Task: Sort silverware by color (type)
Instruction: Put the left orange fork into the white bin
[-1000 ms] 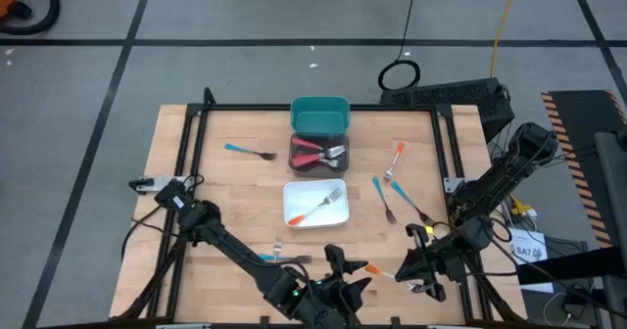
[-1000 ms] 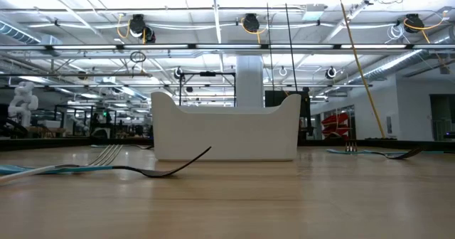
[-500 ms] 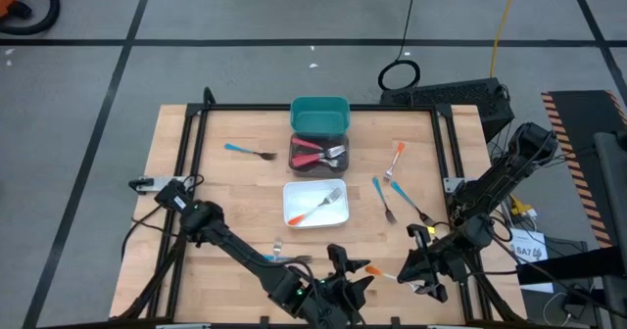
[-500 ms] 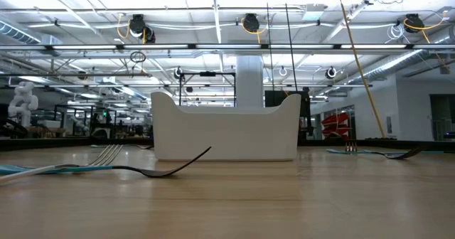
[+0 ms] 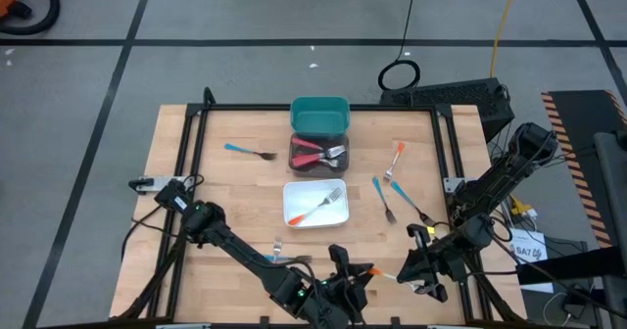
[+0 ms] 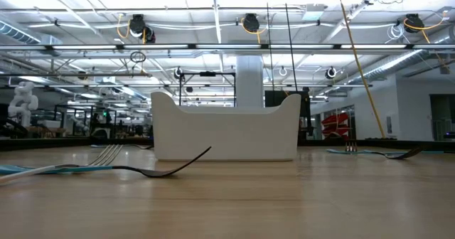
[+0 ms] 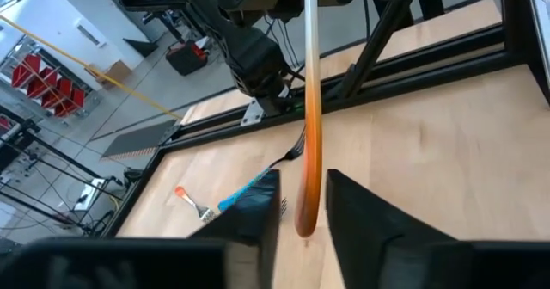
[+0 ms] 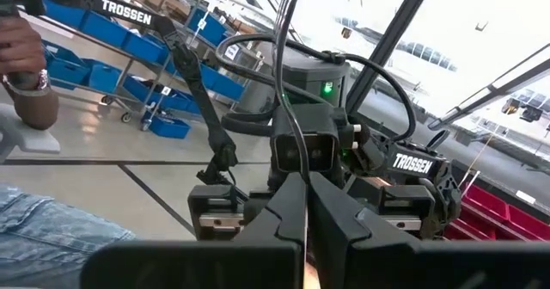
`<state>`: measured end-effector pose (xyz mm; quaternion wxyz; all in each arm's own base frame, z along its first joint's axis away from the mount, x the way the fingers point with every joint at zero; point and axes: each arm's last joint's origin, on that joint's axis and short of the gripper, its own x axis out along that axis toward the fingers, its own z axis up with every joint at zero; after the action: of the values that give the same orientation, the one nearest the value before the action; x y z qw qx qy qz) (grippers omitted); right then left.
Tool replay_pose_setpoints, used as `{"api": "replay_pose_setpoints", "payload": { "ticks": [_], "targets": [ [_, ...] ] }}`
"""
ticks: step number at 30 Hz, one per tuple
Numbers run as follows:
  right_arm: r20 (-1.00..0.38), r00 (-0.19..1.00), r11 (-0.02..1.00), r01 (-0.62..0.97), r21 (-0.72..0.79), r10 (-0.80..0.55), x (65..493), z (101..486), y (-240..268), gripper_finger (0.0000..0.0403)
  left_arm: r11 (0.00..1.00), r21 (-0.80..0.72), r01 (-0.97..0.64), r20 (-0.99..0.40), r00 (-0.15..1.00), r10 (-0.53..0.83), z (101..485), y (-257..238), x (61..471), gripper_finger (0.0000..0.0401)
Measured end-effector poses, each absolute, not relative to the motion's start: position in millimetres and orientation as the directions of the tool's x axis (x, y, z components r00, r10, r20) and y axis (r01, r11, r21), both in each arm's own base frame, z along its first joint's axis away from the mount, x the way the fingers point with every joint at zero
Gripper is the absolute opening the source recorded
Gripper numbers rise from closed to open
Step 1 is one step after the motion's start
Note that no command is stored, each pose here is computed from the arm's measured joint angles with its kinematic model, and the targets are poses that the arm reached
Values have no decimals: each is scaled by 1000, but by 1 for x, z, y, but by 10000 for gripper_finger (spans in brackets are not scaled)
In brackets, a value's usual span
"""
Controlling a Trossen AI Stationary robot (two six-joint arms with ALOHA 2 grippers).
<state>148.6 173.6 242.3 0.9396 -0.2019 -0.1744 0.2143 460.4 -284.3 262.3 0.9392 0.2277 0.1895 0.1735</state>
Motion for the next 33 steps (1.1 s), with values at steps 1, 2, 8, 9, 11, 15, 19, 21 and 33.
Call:
{"api": "replay_pose_setpoints", "payload": {
  "ticks": [1,2,8,9,11,15,19,21,33],
  "targets": [
    [240,848,827,-333,-454,473,149,242,174,0,835,495,-239,-277,868,412,262,-284,460,76],
    [239,848,826,-333,-455,473,149,242,174,0,835,497,-238,-278,867,413,262,-284,460,63],
    [240,851,831,-329,-449,467,149,242,173,0,831,507,-229,-282,867,412,262,-285,460,9],
    [239,852,831,-329,-449,466,149,242,173,2,830,509,-227,-284,866,412,261,-285,460,8],
    [237,853,830,-328,-451,465,149,242,173,10,823,518,-232,-283,862,421,261,-284,459,7],
    [219,892,868,-287,-404,396,150,241,172,34,803,544,-243,-279,850,447,261,-287,455,4],
    [172,937,899,-223,-376,304,152,237,170,69,772,584,-251,-283,829,483,277,-289,445,4],
    [151,960,918,-171,-358,238,152,235,168,87,776,575,-260,-292,820,491,283,-289,439,3],
    [48,982,943,191,-272,-185,154,227,156,140,731,629,-265,-416,680,604,298,-265,389,2]
  ]
}}
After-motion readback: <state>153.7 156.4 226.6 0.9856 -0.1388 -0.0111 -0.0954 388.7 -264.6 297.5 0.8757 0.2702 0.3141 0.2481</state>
